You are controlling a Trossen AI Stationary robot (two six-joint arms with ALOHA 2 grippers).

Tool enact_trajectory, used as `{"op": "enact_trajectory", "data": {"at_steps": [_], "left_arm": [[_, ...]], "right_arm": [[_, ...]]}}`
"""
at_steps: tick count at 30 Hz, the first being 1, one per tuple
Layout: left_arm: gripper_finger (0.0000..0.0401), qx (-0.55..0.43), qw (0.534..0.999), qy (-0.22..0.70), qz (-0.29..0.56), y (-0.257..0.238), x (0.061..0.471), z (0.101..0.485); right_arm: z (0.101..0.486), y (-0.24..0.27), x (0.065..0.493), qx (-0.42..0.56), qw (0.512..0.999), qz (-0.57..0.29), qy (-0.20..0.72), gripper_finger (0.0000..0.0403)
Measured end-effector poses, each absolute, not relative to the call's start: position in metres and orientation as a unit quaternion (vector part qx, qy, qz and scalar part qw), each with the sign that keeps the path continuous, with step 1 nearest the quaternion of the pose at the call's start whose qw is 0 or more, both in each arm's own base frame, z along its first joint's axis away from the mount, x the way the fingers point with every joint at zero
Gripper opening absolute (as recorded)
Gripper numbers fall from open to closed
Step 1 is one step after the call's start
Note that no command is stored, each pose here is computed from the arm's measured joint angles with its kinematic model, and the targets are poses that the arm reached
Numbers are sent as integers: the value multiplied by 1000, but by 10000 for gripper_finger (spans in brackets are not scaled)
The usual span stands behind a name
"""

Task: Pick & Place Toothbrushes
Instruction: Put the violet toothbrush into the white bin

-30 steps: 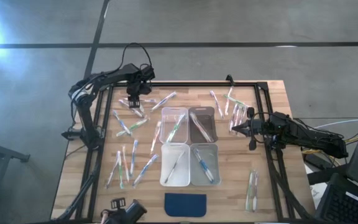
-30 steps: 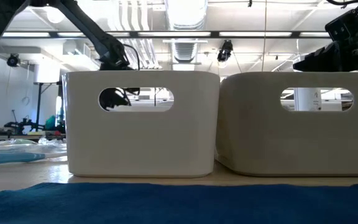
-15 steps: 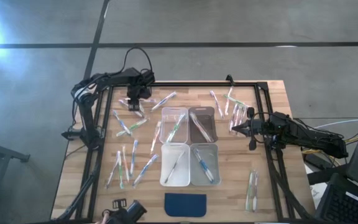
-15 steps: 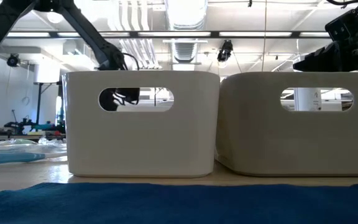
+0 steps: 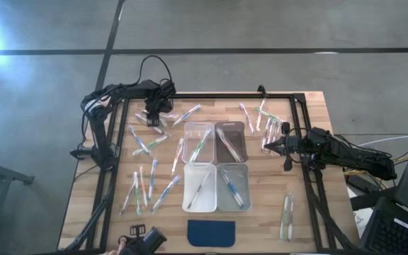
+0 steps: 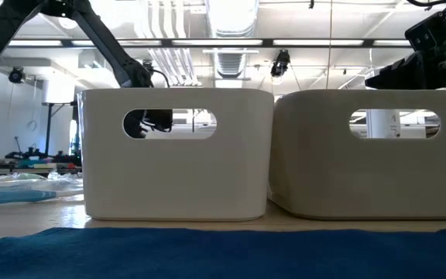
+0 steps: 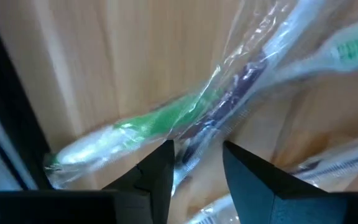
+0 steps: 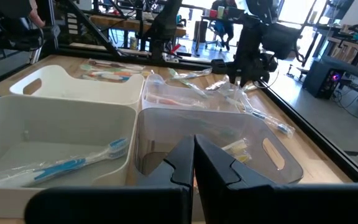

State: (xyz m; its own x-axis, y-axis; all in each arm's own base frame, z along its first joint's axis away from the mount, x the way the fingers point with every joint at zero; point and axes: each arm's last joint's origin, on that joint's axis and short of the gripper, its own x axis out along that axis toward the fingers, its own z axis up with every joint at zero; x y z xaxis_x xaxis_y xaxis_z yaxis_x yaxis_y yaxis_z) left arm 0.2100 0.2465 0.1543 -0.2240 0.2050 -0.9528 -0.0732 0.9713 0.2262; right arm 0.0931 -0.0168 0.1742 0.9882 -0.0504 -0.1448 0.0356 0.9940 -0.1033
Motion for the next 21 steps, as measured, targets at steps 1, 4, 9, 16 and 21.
{"op": "enact_trajectory", "data": {"at_steps": [1, 4, 9, 16, 21], "left_arm": [[136, 44, 620, 775, 111, 246, 209, 153], [116, 48, 616, 779, 106, 243, 208, 150], [74, 42, 618, 777, 111, 244, 208, 151], [25, 41, 616, 779, 110, 244, 208, 152], [26, 44, 599, 790, 127, 241, 204, 159]], "right_arm": [[174, -17, 93, -50, 996, -22, 74, 8], [174, -17, 93, -50, 996, -22, 74, 8], [174, -17, 93, -50, 996, -22, 74, 8], [174, -17, 93, -50, 996, -21, 74, 8], [174, -17, 93, -50, 996, -21, 74, 8]]}}
